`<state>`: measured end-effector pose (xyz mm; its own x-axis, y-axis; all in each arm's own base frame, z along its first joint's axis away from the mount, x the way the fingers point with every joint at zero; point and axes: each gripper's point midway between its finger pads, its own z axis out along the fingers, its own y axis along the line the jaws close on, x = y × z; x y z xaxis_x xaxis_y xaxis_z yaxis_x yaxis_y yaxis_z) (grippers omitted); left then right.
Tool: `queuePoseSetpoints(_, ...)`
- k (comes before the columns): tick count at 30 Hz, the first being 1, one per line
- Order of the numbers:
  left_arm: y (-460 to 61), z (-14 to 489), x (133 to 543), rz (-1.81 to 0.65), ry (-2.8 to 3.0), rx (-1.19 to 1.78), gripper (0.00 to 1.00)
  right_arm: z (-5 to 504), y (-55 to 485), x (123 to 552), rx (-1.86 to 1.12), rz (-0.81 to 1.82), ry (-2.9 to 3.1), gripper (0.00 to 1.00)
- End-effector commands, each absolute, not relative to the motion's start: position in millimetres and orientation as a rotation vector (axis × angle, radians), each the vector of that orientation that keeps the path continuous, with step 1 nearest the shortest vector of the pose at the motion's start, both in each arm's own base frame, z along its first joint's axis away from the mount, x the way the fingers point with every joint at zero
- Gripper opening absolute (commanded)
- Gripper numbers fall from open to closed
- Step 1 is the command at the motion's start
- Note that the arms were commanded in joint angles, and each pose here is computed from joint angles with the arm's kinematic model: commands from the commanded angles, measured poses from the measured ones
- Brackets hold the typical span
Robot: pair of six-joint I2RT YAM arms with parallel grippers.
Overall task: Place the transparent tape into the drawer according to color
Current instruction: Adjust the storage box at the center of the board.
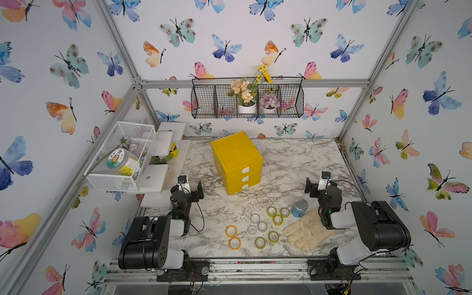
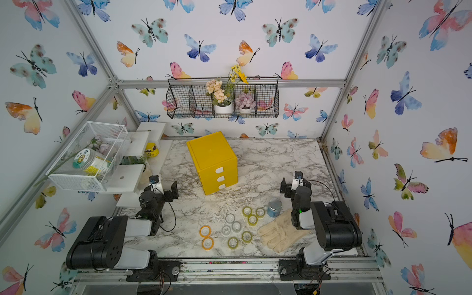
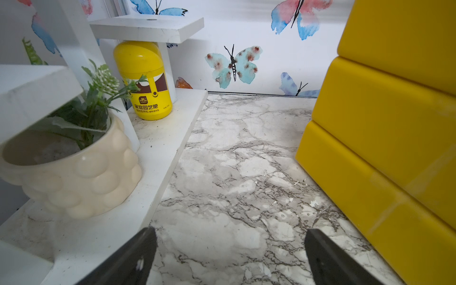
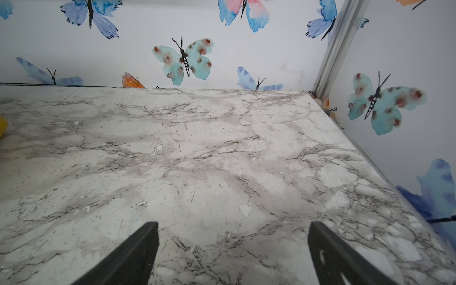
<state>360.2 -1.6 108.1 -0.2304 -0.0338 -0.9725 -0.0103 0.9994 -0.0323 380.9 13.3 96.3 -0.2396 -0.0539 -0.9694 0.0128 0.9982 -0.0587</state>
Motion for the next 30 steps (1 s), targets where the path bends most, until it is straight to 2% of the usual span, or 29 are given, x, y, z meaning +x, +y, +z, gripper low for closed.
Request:
queuePoseSetpoints(1,-5.7,116.6,363.7,-0.034,1.782,-0.012,0.99,101.6,14.9,381.7,-0.031,-0.043,1.795,0.98)
queuePoseSetpoints(10,-4.7,118.5,362.5,-0.030,1.773,-0.017,0.99,102.7,15.3,381.6,-0.032,-0.041,1.793,0.99)
queuePoseSetpoints(18,13.3,130.3,391.3,0.049,1.942,-0.134,0.99,116.7,18.6,404.3,-0.043,-0.037,1.915,0.98)
queuePoseSetpoints(24,15.9,168.8,396.8,0.011,1.835,-0.200,0.99,128.3,11.7,402.5,0.029,-0.046,1.903,0.98)
queuePoseSetpoints(30,39.7,195.6,416.4,-0.074,1.746,-0.571,0.99,148.5,8.0,409.7,0.167,0.019,1.883,0.98)
